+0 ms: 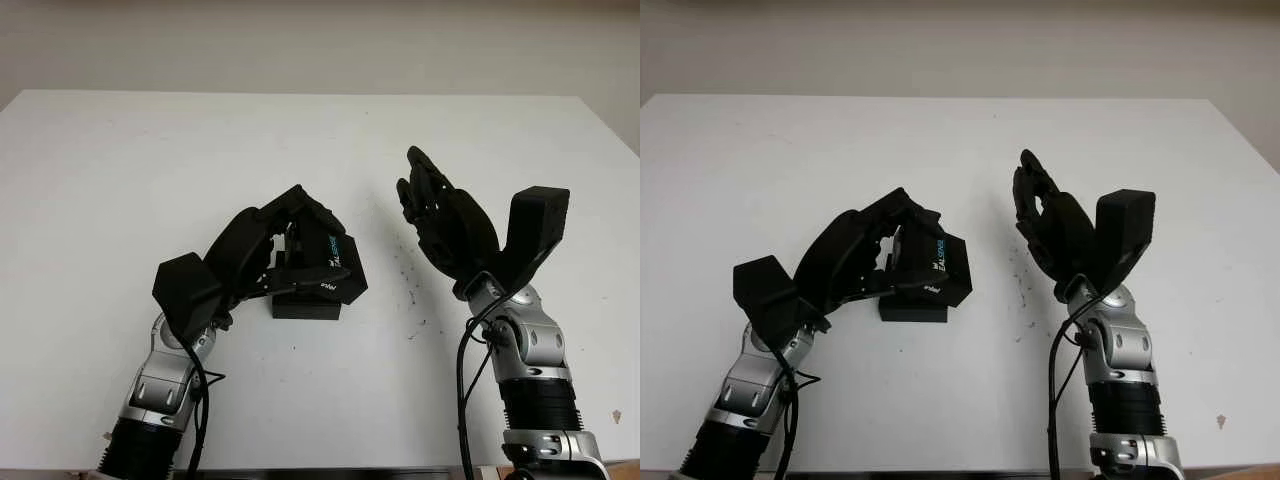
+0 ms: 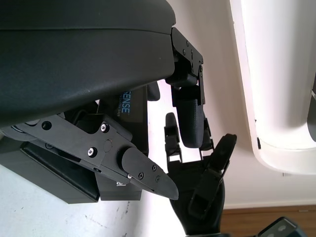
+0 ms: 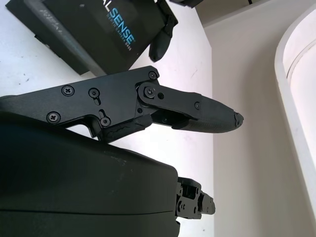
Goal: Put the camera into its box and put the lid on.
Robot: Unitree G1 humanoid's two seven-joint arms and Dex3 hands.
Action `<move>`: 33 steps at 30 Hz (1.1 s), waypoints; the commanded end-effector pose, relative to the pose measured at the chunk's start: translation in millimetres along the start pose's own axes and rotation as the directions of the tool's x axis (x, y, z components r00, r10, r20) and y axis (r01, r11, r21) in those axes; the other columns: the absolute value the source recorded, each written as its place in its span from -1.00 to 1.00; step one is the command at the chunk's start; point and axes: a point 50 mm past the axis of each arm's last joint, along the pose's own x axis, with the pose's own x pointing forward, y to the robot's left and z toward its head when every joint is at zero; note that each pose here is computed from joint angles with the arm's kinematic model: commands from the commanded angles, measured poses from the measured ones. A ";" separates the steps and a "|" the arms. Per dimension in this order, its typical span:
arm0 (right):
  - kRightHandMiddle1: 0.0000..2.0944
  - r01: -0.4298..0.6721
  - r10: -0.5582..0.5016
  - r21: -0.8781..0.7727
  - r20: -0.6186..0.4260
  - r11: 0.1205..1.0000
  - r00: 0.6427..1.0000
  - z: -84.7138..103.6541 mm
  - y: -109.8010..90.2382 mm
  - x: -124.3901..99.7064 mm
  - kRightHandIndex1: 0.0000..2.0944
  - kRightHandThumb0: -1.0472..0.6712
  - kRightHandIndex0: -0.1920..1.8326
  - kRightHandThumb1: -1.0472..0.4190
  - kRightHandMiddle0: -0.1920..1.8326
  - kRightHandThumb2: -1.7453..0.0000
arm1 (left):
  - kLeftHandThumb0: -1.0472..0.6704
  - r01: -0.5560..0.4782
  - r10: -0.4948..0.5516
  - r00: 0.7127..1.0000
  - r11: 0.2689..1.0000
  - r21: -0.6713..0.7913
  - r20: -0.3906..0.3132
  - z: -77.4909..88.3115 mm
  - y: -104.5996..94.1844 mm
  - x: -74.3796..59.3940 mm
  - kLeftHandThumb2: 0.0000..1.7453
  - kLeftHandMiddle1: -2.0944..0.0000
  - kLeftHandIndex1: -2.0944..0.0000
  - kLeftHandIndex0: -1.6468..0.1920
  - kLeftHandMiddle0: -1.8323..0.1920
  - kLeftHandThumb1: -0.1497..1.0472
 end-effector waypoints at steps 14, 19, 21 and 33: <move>-0.95 0.001 -0.001 -0.012 0.015 1.000 1.000 7.1 -2.1 1.5 -0.95 -0.57 -0.93 -1.00 -0.91 0.33 | 0.00 -0.017 0.017 0.999 1.000 0.006 -0.038 2.5 8.6 -10.7 -0.93 -0.52 -0.38 0.45 0.41 0.93; -0.95 0.005 -0.005 -0.022 0.015 1.000 1.000 7.6 -2.2 1.3 -0.95 -0.57 -0.92 -1.00 -0.90 0.32 | 0.00 -0.012 0.012 0.999 1.000 -0.002 -0.045 1.7 7.2 -10.8 -0.94 -0.53 -0.38 0.44 0.40 0.92; -0.94 0.008 -0.008 -0.019 0.013 1.000 1.000 7.6 -2.4 1.2 -0.94 -0.57 -0.92 -1.00 -0.90 0.33 | 0.00 -0.008 0.008 0.999 1.000 0.000 -0.046 1.4 6.7 -11.0 -0.94 -0.53 -0.39 0.45 0.40 0.92; -0.95 0.003 -0.003 -0.023 0.014 1.000 1.000 8.0 -3.1 1.1 -0.95 -0.57 -0.92 -1.00 -0.90 0.33 | -0.03 -0.001 0.001 0.998 1.000 0.007 -0.057 1.3 6.2 -11.5 -0.94 -0.55 -0.41 0.44 0.41 0.90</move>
